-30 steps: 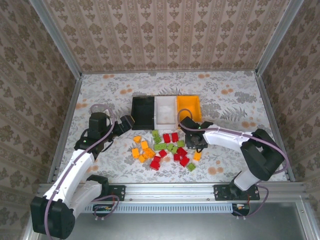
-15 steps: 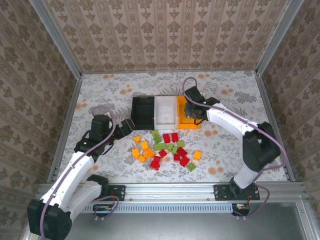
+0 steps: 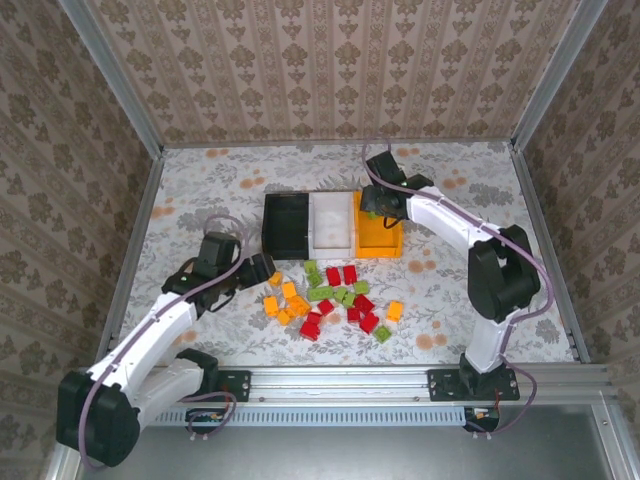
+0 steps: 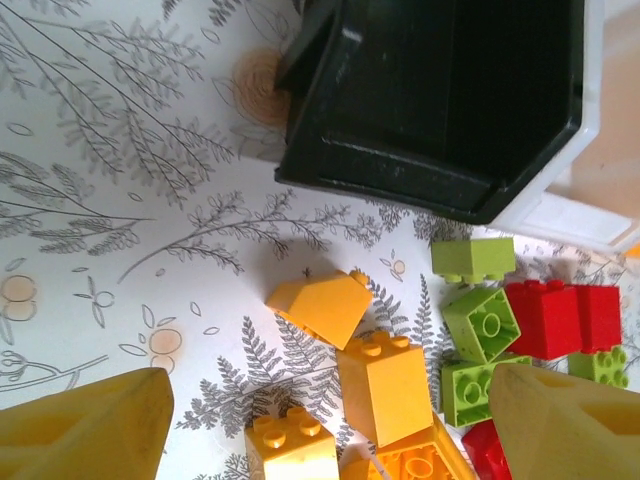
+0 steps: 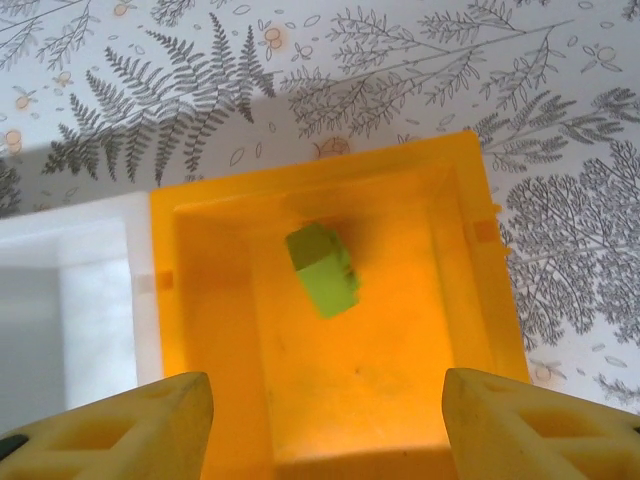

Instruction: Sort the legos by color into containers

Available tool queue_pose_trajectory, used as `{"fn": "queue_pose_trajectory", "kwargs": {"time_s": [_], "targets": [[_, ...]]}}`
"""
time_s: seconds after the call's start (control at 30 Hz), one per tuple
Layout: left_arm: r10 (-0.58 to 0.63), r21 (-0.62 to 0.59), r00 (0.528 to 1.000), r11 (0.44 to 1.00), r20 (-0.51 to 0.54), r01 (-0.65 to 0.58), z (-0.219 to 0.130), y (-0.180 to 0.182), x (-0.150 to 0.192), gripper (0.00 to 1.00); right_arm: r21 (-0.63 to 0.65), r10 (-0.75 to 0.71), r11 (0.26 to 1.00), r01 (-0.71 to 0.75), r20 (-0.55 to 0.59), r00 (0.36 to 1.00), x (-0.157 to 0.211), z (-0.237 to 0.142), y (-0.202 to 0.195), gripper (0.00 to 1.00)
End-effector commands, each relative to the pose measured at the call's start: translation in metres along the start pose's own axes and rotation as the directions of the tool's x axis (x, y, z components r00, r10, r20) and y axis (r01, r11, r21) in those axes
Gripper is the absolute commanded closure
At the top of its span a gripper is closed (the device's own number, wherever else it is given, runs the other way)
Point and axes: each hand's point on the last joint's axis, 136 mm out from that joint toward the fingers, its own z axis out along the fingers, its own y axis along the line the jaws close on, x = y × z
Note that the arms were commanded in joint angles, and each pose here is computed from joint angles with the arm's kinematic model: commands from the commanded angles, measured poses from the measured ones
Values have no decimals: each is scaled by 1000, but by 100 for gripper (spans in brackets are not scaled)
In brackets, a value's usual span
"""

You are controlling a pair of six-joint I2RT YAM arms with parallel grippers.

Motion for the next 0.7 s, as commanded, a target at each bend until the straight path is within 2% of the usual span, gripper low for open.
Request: {"fn": "queue_pose_trajectory", "kwargs": {"time_s": [0.0,0.23,0.43,0.67], "targets": [[61,-29,997,998,-42,-62,16,1,14,19,-70,23,997,-22,21,1000,5,-25,3,36],[148,-25,986,988,-77,-151,54,-18,14,19,-99,47,994,-45,15,999,27,-36,-7,36],[153,-105,984,981,-90,-163,77,-2,16,23,-112,58,992,-55,24,998,32,-45,-13,36],[179,-123,980,974,-85,-189,91,3,16,30,-129,69,990,-63,41,997,34,-56,-17,36]]}}
